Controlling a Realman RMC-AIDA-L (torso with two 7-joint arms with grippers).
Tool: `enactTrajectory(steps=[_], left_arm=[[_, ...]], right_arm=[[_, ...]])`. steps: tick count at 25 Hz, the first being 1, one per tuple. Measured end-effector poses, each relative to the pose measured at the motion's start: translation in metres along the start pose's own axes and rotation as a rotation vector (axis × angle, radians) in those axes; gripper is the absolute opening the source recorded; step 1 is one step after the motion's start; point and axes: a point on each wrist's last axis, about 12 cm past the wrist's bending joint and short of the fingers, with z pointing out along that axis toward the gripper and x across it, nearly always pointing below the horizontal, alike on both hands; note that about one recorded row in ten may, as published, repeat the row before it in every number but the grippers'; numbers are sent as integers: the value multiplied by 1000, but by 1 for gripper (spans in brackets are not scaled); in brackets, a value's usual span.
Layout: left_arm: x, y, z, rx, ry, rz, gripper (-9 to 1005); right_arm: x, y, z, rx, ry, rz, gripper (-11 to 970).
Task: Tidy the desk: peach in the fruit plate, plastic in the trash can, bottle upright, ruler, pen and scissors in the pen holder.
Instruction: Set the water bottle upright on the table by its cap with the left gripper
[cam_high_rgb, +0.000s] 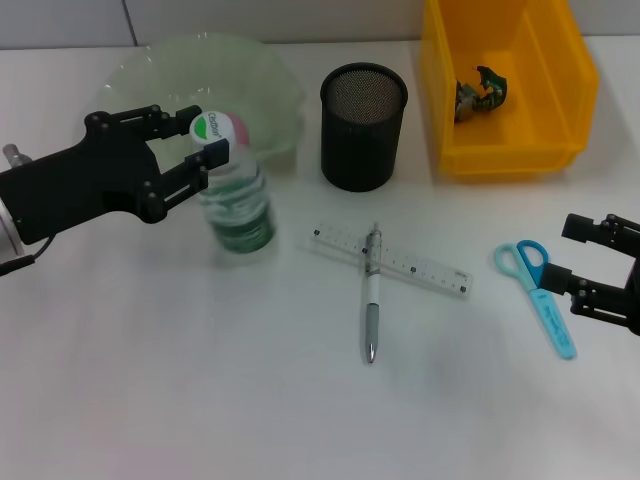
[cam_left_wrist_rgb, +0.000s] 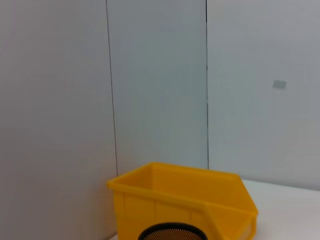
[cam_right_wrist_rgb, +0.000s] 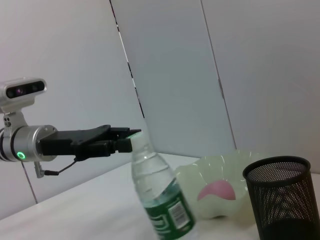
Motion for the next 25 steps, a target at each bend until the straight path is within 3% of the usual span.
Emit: enactTrajectory(steps=[16,25], left_arm=[[1,1,1,1,-7,-8,424],[3,6,-8,-40,-13,-22,441]], right_arm=[[0,1,0,-5,-3,1,774],[0,2,-1,-6,-2,13,774]])
